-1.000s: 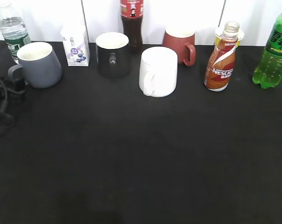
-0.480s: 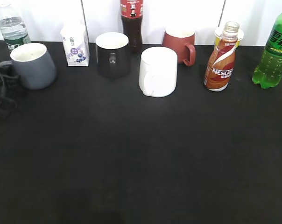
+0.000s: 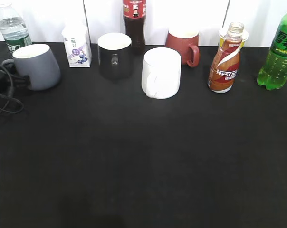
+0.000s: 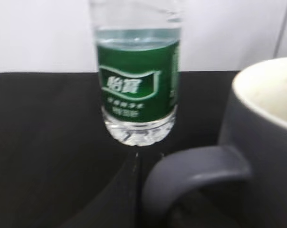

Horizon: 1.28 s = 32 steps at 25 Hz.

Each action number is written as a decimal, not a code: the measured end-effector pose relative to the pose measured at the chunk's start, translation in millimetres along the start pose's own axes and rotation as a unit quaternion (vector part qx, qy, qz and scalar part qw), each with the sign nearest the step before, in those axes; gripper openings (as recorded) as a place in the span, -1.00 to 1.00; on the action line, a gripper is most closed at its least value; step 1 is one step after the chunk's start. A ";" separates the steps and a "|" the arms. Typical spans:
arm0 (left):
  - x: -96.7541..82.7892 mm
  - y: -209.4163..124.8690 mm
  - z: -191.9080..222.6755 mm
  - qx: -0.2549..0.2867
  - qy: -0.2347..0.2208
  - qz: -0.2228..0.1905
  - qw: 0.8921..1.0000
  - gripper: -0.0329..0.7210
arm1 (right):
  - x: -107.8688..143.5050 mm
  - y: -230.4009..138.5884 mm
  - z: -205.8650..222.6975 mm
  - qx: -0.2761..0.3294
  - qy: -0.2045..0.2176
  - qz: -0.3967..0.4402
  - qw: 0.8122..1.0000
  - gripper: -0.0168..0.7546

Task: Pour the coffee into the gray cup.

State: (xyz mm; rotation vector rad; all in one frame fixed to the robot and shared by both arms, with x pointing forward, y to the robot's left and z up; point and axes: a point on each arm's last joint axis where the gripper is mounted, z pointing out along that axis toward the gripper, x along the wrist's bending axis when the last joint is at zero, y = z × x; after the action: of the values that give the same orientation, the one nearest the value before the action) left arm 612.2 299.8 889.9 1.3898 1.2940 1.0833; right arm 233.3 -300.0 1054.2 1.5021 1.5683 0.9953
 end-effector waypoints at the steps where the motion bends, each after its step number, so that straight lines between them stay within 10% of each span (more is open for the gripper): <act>1: -0.1 0.7 0.0 -0.004 0.000 0.001 1.000 -0.75 | 0.0 0.0 0.0 0.000 0.000 0.000 1.000 0.57; 10: -7.4 36.3 -69.3 -0.047 -0.013 0.009 0.999 -0.75 | 0.0 0.0 0.0 0.000 0.000 0.000 1.000 0.57; 22: -137.8 80.2 -141.5 -0.083 -0.279 0.086 0.953 -0.75 | 0.2 14.7 -5.2 -0.070 0.001 0.000 0.998 0.57; 26: -141.7 79.0 -143.4 -0.079 -0.287 0.086 0.951 -0.75 | 1.1 59.6 3.2 -0.220 0.004 0.000 0.976 0.58; 32: -141.7 78.7 -143.4 -0.074 -0.288 0.075 0.952 -0.76 | 3.4 108.9 85.7 -0.220 0.011 0.012 0.975 0.58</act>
State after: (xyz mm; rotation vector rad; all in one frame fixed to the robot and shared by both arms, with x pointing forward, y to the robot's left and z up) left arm 478.0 164.5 992.5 1.5537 0.6795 0.7652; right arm 357.2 -291.2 1115.7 1.2043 1.2406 1.2783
